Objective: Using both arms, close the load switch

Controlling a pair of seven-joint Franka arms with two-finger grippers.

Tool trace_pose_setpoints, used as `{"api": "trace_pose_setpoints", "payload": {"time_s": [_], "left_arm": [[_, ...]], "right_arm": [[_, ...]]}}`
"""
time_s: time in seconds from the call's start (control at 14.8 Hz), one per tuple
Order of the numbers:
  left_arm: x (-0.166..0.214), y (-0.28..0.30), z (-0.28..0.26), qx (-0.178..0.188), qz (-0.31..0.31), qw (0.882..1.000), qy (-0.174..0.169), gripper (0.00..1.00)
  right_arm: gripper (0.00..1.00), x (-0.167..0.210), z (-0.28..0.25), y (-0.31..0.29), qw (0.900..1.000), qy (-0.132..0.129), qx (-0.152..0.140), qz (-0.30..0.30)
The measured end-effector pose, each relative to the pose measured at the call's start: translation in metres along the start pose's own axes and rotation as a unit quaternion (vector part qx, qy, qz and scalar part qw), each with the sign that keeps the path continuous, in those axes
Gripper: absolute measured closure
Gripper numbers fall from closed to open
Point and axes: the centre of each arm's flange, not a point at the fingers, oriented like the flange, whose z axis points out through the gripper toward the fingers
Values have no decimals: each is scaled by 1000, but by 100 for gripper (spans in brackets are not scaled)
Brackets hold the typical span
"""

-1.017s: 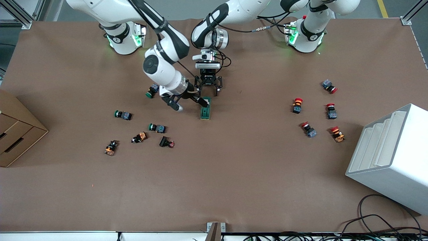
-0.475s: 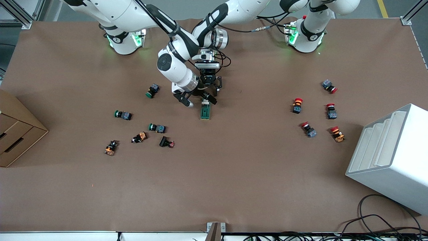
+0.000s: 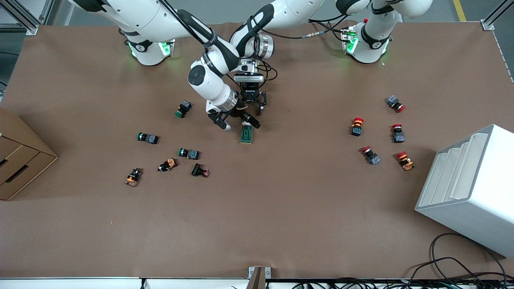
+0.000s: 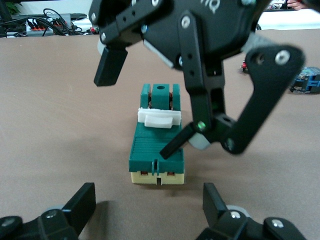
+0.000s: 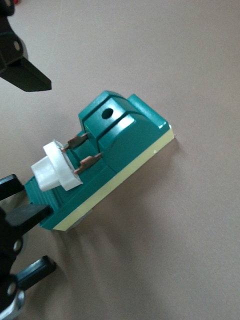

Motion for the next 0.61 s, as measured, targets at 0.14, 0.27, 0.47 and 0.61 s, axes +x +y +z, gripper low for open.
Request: {"api": "trace_pose_setpoints", "payload": {"time_s": [0.14, 0.27, 0.47, 0.61], "left_arm": [[0, 0, 0, 0, 0, 1000, 0, 4], [0, 0, 0, 0, 0, 1000, 0, 4], [0, 1, 0, 0, 0, 1000, 0, 4], [0, 2, 0, -2, -2, 1000, -1, 4]], "right_arm": [[0, 1, 5, 1, 1000, -1, 1, 6], [0, 4, 6, -7, 1000, 0, 11, 10], [0, 12, 3, -20, 999, 2, 26, 23], [0, 15, -1, -29, 999, 2, 34, 31]]}}
